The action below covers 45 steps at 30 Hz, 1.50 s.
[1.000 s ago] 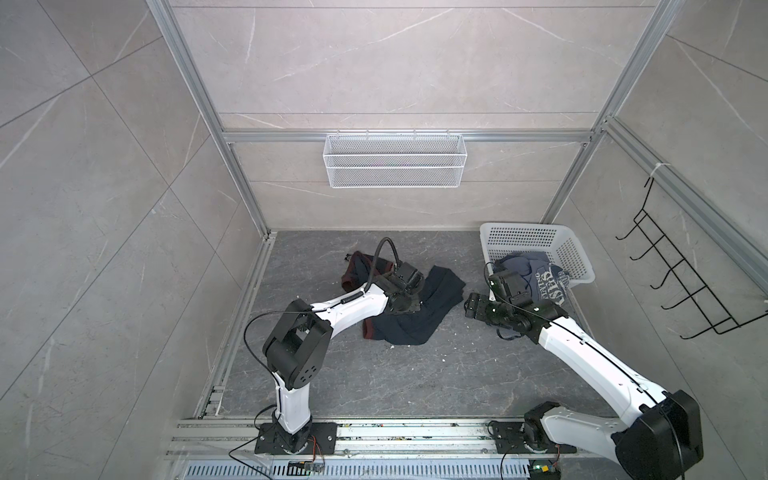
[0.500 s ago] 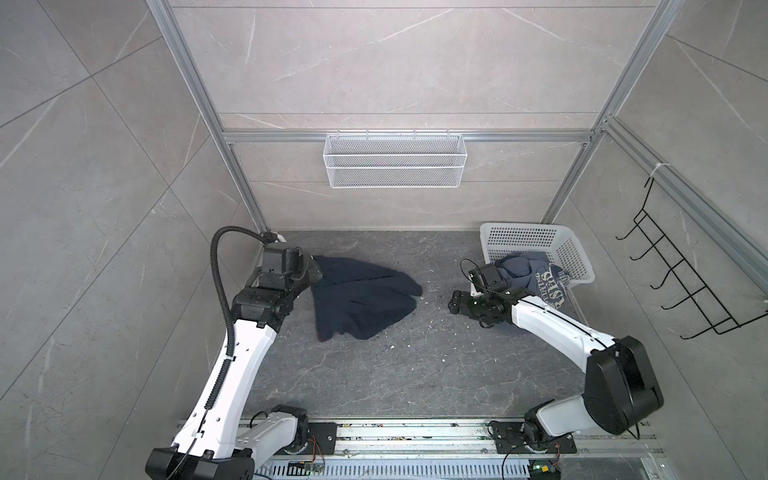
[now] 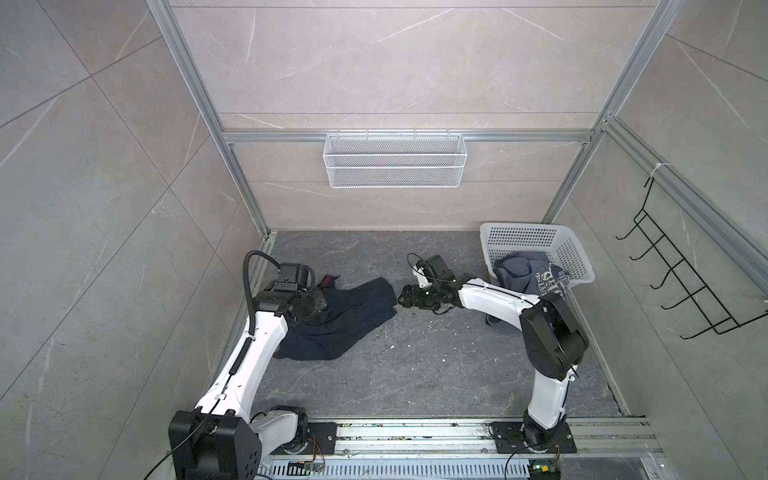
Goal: Fold and stack the tank tops
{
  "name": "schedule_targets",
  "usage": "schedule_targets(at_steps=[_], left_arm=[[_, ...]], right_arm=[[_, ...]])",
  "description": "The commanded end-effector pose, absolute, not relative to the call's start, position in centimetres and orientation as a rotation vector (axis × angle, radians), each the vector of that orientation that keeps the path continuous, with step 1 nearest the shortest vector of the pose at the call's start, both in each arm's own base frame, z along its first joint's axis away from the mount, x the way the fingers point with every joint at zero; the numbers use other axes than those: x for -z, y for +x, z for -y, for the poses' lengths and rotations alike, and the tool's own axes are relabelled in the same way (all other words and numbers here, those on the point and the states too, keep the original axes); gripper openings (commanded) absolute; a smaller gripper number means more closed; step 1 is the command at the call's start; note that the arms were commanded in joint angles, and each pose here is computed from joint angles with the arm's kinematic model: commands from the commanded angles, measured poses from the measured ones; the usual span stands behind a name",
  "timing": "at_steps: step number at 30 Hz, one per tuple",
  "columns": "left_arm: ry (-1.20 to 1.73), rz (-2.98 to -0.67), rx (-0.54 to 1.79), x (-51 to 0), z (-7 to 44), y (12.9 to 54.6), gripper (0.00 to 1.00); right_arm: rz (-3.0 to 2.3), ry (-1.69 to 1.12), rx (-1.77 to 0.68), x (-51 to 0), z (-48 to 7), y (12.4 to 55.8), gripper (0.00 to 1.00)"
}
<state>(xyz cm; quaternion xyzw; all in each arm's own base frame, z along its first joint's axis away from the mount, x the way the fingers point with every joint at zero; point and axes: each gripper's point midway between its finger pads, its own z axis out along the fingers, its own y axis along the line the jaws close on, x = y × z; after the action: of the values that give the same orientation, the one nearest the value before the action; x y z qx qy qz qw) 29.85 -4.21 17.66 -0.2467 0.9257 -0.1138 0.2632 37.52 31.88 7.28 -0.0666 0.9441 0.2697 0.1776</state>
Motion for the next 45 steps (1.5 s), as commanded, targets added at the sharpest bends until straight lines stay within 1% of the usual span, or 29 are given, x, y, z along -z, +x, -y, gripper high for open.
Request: schedule_targets(at_steps=[1, 2, 7, 13, 15, 18, 20, 21, 23, 26, 28, 29, 32, 34, 35, 37, 38, 40, 42, 43, 45], left_arm=[[-0.640, -2.476, 0.290, -18.5, 3.7, 29.4, 0.00], [-0.643, -2.476, 0.287, -18.4, 3.7, 29.3, 0.00], [-0.641, -2.468, 0.284, -18.4, 3.5, 28.8, 0.00], [-0.629, -2.445, 0.269, -19.2, 3.2, 28.7, 0.00], [-0.625, -2.438, 0.264, -19.6, 3.1, 28.8, 0.00], [-0.622, -2.429, 0.251, -20.0, 2.9, 28.8, 0.00], [-0.619, -2.415, 0.241, -20.5, 2.7, 29.0, 0.00], [-0.617, -2.402, 0.238, -21.1, 2.5, 29.2, 0.00], [-0.598, -2.369, 0.240, -23.3, 2.3, 30.0, 0.00], [-0.529, -2.268, 0.221, -30.1, 1.8, 31.6, 0.00], [-0.474, -2.159, 0.207, -35.9, 1.3, 32.1, 0.00], [-0.446, -2.086, 0.207, -39.1, 1.2, 32.1, 0.00], [-0.371, -1.857, 0.251, -47.4, 1.1, 30.9, 0.00], [-0.332, -1.727, 0.294, -50.8, 1.4, 29.7, 0.00], [-0.330, -1.686, 0.312, -51.2, 1.4, 29.3, 0.00], [-0.332, -1.696, 0.356, -49.7, 2.0, 29.8, 0.00], [-0.311, -1.758, 0.397, -47.4, 3.0, 30.8, 0.00], [-0.274, -1.964, 0.512, -40.8, 5.6, 33.0, 0.00], [-0.312, -2.234, 0.606, -32.7, 7.6, 34.0, 0.00], [-0.333, -2.367, 0.636, -28.7, 8.3, 33.9, 0.00], [-0.332, -2.520, 0.676, -23.5, 9.4, 33.0, 0.00]], right_arm=[[-2.672, -0.210, -0.829, -6.8, -34.3, 38.3, 0.70], [-2.684, -0.207, -0.839, -6.4, -34.8, 38.5, 0.67], [-2.714, -0.209, -0.851, -4.8, -36.2, 39.3, 0.60], [-2.735, -0.215, -0.860, -3.8, -37.1, 40.0, 0.42], [-2.719, -0.212, -0.901, -3.9, -37.5, 39.9, 0.34], [-2.707, -0.209, -0.881, -4.4, -37.2, 39.9, 0.15], [-2.668, -0.231, -0.834, -6.1, -36.5, 40.1, 0.04], [-2.640, -0.241, -0.781, -7.7, -35.7, 40.3, 0.00], [-2.545, -0.264, -0.680, -12.3, -33.9, 40.9, 0.00], [-2.317, -0.266, -0.551, -22.4, -30.4, 41.3, 0.00], [-2.152, -0.244, -0.475, -29.8, -27.2, 40.7, 0.00], [-2.072, -0.224, -0.445, -33.4, -25.4, 40.1, 0.00], [-1.904, -0.116, -0.380, -41.7, -19.9, 38.0, 0.00], [-1.833, -0.067, -0.374, -45.0, -17.1, 36.5, 0.00], [-1.799, -0.054, -0.375, -46.3, -16.0, 35.5, 0.00], [-1.778, -0.048, -0.377, -46.7, -15.1, 34.2, 0.00], [-1.793, -0.043, -0.376, -46.0, -14.8, 33.8, 0.00], [-1.856, -0.030, -0.375, -43.0, -14.8, 33.6, 0.00], [-1.967, -0.018, -0.343, -38.4, -14.7, 33.7, 0.00], [-2.044, 0.004, -0.310, -35.2, -14.4, 33.8, 0.00], [-2.182, 0.038, -0.262, -29.5, -13.8, 33.4, 0.00]])
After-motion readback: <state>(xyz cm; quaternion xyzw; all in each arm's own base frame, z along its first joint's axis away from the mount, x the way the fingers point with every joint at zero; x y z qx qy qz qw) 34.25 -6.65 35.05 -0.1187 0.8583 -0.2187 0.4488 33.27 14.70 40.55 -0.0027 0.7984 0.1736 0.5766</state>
